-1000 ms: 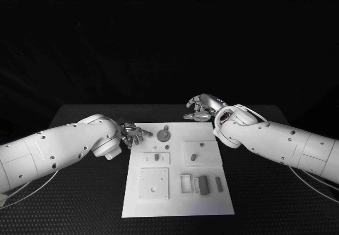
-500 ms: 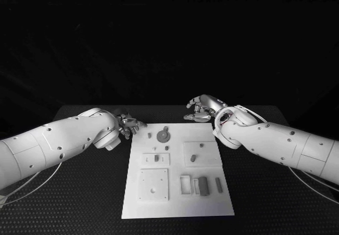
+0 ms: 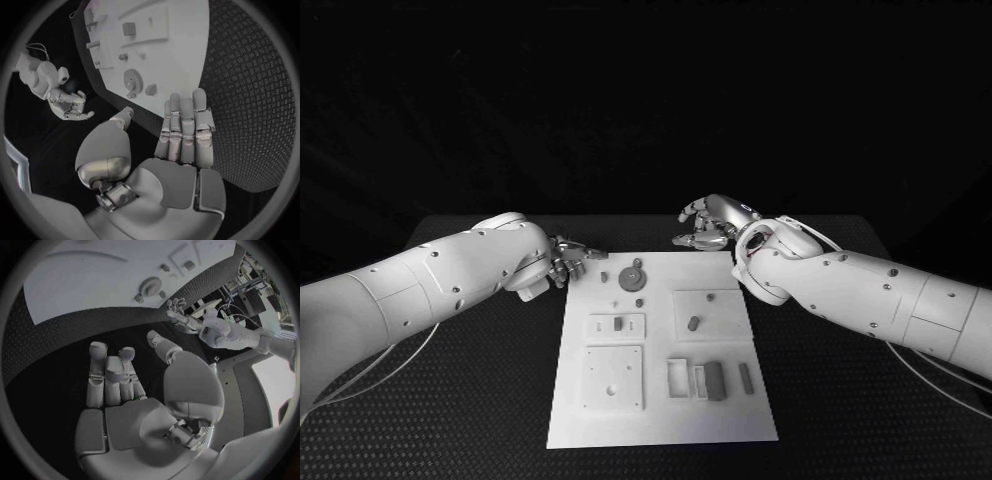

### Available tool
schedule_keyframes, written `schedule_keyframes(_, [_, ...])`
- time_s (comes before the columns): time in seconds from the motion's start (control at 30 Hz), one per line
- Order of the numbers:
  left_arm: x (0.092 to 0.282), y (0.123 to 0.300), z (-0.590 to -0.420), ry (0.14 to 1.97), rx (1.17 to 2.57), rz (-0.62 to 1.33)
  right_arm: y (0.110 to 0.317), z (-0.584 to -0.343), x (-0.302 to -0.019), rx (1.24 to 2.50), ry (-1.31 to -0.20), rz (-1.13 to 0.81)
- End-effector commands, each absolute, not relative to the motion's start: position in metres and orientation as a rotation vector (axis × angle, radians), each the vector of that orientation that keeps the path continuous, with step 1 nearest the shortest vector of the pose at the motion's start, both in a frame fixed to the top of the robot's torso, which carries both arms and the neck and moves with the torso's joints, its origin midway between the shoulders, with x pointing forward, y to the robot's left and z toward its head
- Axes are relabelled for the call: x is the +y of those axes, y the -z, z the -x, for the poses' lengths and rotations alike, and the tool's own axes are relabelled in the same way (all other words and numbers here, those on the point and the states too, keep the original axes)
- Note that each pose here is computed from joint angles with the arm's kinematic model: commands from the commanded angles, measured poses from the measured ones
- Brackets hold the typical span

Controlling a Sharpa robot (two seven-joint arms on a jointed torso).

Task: Assemble the parts on the task board

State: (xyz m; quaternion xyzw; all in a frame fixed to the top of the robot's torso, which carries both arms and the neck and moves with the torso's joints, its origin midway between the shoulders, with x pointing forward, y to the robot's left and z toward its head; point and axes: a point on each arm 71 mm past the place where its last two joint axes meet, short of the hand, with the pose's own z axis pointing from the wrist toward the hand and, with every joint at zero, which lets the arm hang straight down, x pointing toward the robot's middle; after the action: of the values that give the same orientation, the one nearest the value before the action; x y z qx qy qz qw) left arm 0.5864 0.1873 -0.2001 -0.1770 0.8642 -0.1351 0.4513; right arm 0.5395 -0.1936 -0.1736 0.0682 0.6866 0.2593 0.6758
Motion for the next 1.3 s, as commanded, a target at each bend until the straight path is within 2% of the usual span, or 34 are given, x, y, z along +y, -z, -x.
schedule_keyframes(0.03, [0.183,0.207,-0.585,0.306,2.22,0.372,0.174,-0.539,-0.192,1.549,-0.592,-0.14])
schedule_keyframes(0.3, [0.177,0.218,-0.586,0.313,2.242,0.359,0.173,-0.538,-0.189,1.549,-0.599,-0.137])
schedule_keyframes(1.3, [0.164,0.22,-0.592,0.349,2.216,0.362,0.173,-0.538,-0.188,1.552,-0.6,-0.136])
